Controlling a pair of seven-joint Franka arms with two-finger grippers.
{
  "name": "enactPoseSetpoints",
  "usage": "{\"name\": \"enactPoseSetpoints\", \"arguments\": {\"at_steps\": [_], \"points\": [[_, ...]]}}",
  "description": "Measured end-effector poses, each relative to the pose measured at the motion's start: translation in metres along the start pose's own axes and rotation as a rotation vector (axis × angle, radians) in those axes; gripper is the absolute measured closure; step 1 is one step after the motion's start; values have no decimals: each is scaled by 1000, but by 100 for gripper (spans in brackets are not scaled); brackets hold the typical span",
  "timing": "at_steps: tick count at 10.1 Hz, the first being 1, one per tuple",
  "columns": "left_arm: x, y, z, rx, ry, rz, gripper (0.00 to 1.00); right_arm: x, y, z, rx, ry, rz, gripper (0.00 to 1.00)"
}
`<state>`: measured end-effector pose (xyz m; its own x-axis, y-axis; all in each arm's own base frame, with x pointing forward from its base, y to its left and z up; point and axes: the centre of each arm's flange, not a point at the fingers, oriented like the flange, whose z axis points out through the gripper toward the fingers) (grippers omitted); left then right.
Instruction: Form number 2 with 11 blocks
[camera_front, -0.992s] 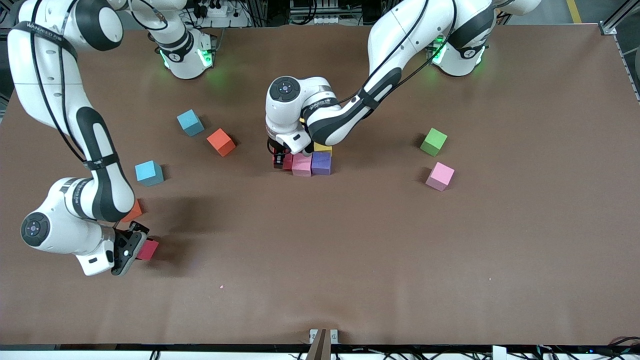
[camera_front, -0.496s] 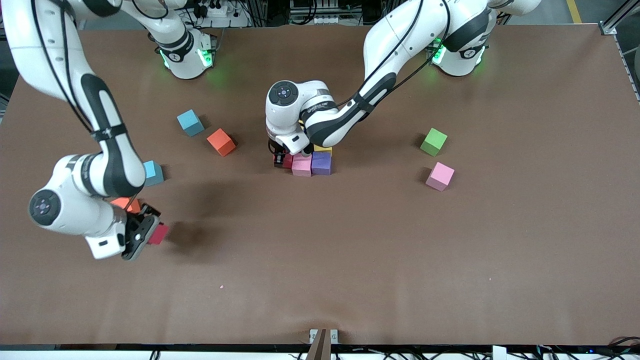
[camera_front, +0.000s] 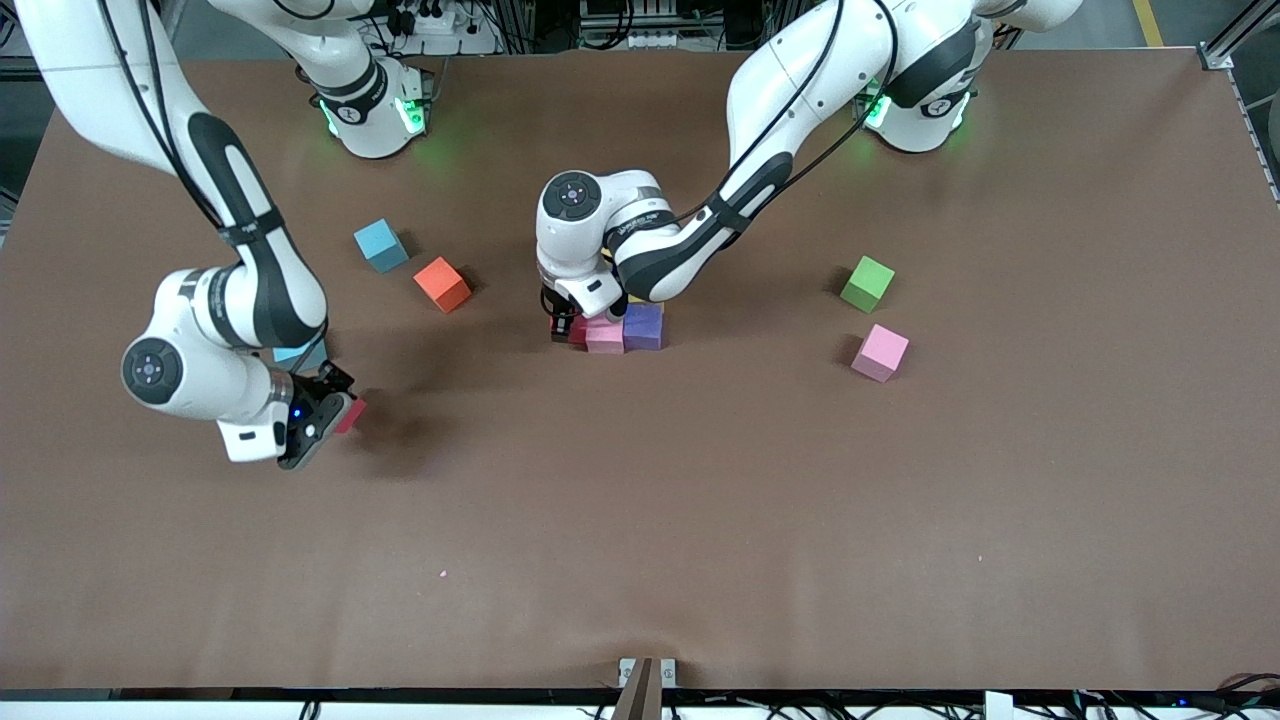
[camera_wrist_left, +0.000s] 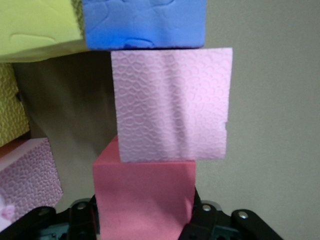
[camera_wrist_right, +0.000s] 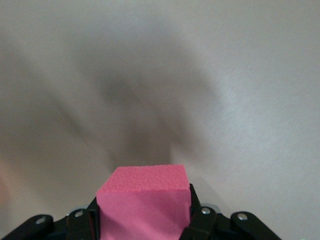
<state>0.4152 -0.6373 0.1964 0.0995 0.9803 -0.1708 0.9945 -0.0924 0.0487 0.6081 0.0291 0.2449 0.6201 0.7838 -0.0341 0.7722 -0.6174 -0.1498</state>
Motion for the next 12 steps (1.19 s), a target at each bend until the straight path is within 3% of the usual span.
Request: {"name": "enactPoseSetpoints", "arguments": {"at_steps": [3, 6, 9, 12], "points": [[-3, -5, 6, -2, 4, 45, 0, 0, -39, -21, -14, -3, 31, 38], [-11, -6, -11, -3, 12, 47, 0, 31, -76, -28, -37, 4, 5, 38], [-6, 7, -70, 12, 96, 40, 0, 41, -85, -27, -54, 23, 75, 38], [69, 46, -98, 62, 167, 50, 0, 57, -105, -23, -52, 21, 234, 38]]}}
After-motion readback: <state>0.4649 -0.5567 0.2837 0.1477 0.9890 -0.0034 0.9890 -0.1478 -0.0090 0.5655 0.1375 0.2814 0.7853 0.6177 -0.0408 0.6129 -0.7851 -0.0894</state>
